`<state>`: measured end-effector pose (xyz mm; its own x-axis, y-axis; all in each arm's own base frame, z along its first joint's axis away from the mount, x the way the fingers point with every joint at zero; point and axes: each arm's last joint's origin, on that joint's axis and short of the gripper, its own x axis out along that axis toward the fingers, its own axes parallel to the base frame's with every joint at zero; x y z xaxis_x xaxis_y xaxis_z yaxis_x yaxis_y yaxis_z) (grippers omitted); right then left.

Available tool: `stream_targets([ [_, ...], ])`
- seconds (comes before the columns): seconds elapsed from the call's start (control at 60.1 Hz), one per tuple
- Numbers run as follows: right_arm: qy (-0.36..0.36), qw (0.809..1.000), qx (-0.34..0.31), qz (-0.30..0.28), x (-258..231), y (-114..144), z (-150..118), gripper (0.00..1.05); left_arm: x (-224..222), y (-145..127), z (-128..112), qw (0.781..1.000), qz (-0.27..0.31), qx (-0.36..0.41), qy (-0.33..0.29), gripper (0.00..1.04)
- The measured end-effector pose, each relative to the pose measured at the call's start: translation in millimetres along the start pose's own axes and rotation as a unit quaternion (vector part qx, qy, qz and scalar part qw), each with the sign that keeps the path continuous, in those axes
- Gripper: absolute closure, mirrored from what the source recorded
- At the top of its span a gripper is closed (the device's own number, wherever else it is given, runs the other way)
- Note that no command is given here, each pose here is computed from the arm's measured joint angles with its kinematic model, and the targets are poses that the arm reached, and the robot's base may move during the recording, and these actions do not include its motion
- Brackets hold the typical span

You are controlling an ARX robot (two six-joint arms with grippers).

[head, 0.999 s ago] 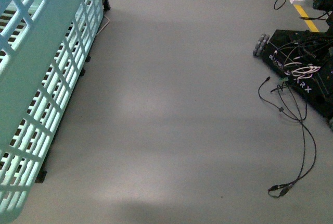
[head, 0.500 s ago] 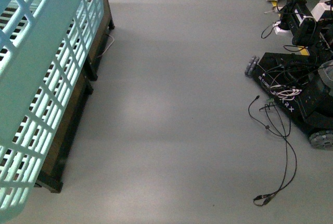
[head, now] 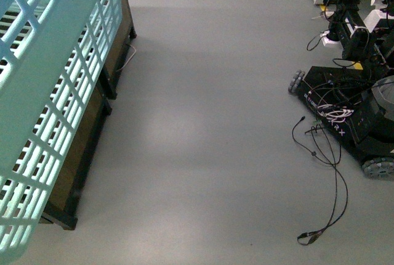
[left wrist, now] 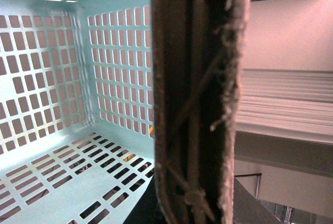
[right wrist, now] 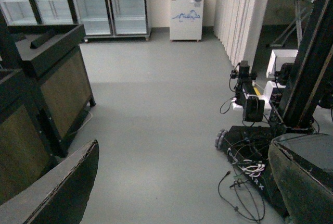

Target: Pick lemon and mango into basket

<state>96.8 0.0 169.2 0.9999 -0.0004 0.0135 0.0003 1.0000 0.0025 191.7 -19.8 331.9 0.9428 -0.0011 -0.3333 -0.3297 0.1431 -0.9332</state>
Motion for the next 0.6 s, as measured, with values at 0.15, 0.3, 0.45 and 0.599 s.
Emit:
stream_targets([
  [0.15,0.000,1.000,0.000,0.000,0.0,0.0,0.0,0.09,0.0,0.0,0.0,1.000,0.000,0.000,0.000,0.99],
  [0.3,0.000,1.000,0.000,0.000,0.0,0.0,0.0,0.09,0.0,0.0,0.0,1.000,0.000,0.000,0.000,0.99],
  [0.45,0.000,1.000,0.000,0.000,0.0,0.0,0.0,0.09,0.0,0.0,0.0,1.000,0.000,0.000,0.000,0.99],
  [0.599,0.000,1.000,0.000,0.000,0.0,0.0,0.0,0.09,0.0,0.0,0.0,1.000,0.000,0.000,0.000,0.99],
])
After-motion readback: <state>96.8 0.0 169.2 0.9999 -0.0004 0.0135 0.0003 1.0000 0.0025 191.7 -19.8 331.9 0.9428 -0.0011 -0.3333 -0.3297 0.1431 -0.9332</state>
